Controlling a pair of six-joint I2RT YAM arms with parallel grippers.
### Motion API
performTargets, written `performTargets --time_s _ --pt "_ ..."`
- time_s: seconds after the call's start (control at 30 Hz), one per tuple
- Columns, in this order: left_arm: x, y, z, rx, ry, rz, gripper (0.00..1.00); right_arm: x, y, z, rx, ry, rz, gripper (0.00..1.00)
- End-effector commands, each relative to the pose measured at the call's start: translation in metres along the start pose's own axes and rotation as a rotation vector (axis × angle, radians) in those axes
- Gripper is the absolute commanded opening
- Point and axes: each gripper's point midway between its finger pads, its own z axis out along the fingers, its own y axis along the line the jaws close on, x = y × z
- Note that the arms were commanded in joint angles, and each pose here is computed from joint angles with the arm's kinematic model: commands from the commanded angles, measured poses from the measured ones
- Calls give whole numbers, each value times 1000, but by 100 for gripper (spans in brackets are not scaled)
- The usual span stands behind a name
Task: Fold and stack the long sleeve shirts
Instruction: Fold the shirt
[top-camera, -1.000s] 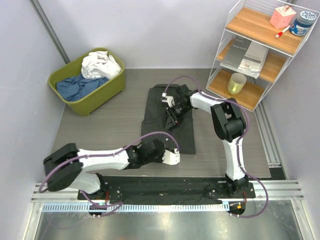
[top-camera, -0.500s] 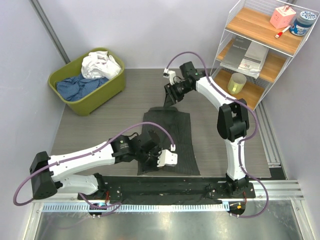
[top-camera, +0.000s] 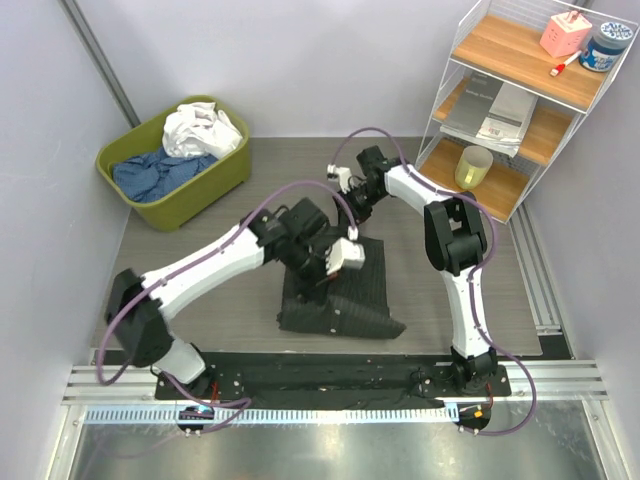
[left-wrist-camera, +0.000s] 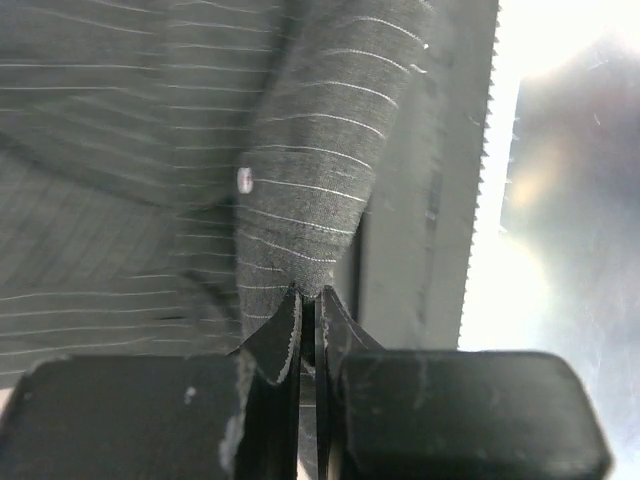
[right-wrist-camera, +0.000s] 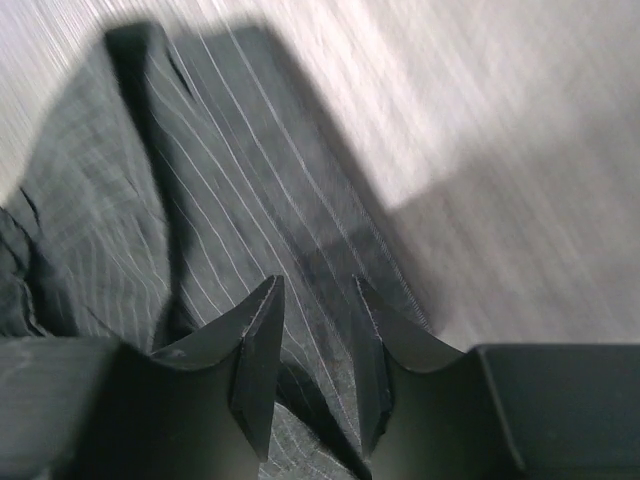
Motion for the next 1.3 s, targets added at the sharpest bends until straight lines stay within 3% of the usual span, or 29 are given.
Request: performTargets --time_s 0.0,0.17,0.53,0.6,0.67,0.73,0.8,0.87,1.03,1.17,1.27 --pt "-24 44 -19 18 -49 -10 0 12 8 6 -47 18 -40 36" --pt "-20 111 -13 -26 -6 -39 0 25 14 11 -96 41 -18 30" --pt "1 216 3 -124 -26 -100 2 20 24 10 -160 39 -10 29" --pt "6 227 4 -150 -36 -118 9 18 23 10 -157 39 -16 29" --pt "8 232 3 -165 -44 -117 22 16 22 9 -152 39 -20 29" --pt "7 231 -5 -168 -65 -118 34 17 25 7 -161 44 -19 30" --pt "11 222 -6 -152 -67 -124 40 15 28 4 -170 43 -12 30" --pt "11 211 -11 -141 -77 -108 54 3 30 -6 -161 16 -21 32" --pt "23 213 3 -171 -82 -214 68 -18 24 -27 -118 -44 -21 34" --pt "38 219 15 -185 -53 -239 61 0 20 -21 -104 -7 -3 35" --pt "54 199 22 -106 -11 -231 44 23 17 -5 -117 40 27 34"
